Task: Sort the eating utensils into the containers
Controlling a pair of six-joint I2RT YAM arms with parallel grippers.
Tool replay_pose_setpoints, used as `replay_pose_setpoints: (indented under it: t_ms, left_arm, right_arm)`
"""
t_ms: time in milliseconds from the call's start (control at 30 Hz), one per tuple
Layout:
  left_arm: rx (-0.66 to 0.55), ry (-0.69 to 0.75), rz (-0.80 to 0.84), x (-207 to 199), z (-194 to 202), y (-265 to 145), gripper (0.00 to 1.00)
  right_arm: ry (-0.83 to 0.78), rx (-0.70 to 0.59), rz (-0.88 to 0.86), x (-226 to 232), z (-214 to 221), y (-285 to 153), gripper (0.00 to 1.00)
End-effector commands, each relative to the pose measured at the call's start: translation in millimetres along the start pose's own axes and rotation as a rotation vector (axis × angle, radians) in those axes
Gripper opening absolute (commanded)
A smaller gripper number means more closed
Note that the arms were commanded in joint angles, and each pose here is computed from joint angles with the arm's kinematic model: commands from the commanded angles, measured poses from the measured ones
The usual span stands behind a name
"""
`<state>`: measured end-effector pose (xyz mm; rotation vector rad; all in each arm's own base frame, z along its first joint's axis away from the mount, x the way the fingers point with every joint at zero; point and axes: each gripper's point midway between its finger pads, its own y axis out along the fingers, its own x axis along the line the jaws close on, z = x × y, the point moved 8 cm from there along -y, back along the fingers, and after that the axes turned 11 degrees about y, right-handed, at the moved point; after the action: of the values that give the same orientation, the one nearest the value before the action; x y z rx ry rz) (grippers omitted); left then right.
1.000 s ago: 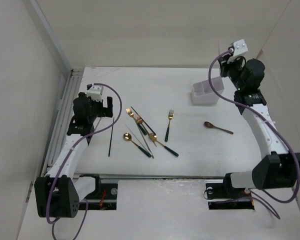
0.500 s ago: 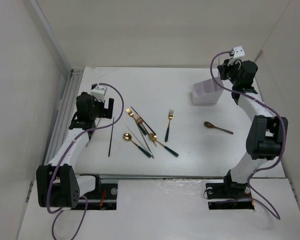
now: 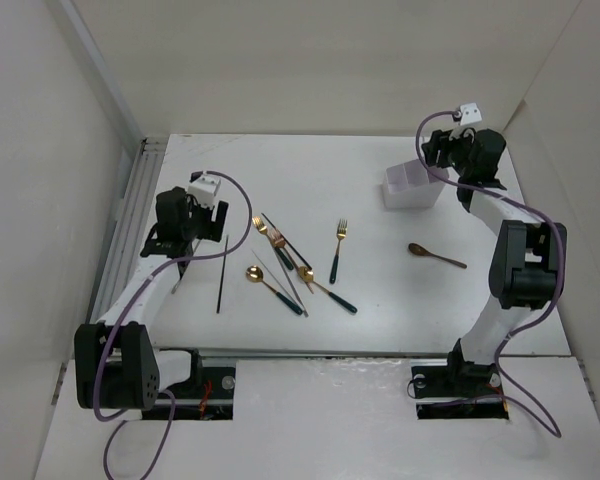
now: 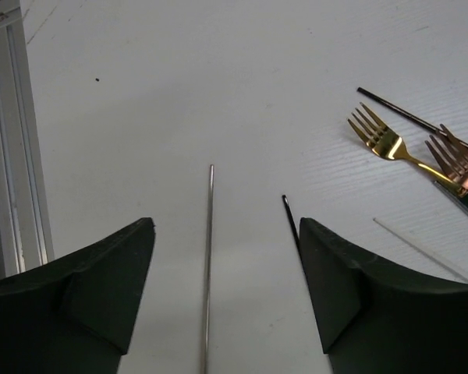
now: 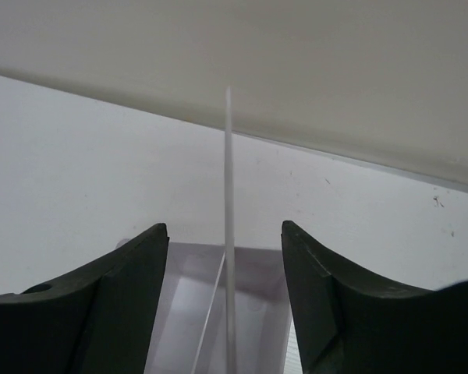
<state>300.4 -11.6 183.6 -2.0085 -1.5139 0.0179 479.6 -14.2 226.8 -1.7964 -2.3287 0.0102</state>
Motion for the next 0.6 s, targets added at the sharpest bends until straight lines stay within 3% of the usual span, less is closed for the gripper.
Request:
replay_pose_setpoints:
  t_ms: [0, 100, 167, 200, 233, 300, 400, 567]
  left_arm:
    - [0.035, 0.03, -0.033, 1.5, 10.5, 2.2, 0.69]
    - [0.091, 0.017, -0.137, 6.7, 24.5, 3.5, 0.6]
    - [0.131, 0.063, -0.144, 10.4, 32.5, 6.9, 0.6]
    - [0.158, 0.082, -0.137, 11.7, 38.4, 8.0, 0.63]
    - [0.175, 0.102, -0.114, 11.1, 40.1, 10.5, 0.76]
    - [0.263, 0.126, -0.044, 10.6, 43.8, 19.4, 0.82]
    - [0.381, 0.109, 0.039, 15.2, 52.4, 36.0, 0.78]
    - [0.472, 0.077, 0.189, 33.7, 36.8, 62.1, 0.72]
  right_arm:
    - [-0.016, -0.061, -0.039, 6.2, -21.7, -7.7, 0.66]
    - [-0.028, -0.088, -0.052, 17.3, -41.4, -19.2, 0.68]
    - [-0.039, -0.118, -0.055, 27.9, -56.3, -30.7, 0.69]
    - [-0.038, -0.118, -0.046, 29.5, -61.0, -35.9, 0.7]
    - [-0.039, -0.122, -0.037, 35.4, -65.5, -39.2, 0.72]
    - [-0.043, -0.134, -0.043, 46.9, -78.3, -50.9, 0.73]
    - [-0.066, -0.157, -0.096, 65.9, -91.6, -65.1, 0.73]
    - [-0.094, -0.167, -0.227, 94.5, -95.3, -80.4, 0.74]
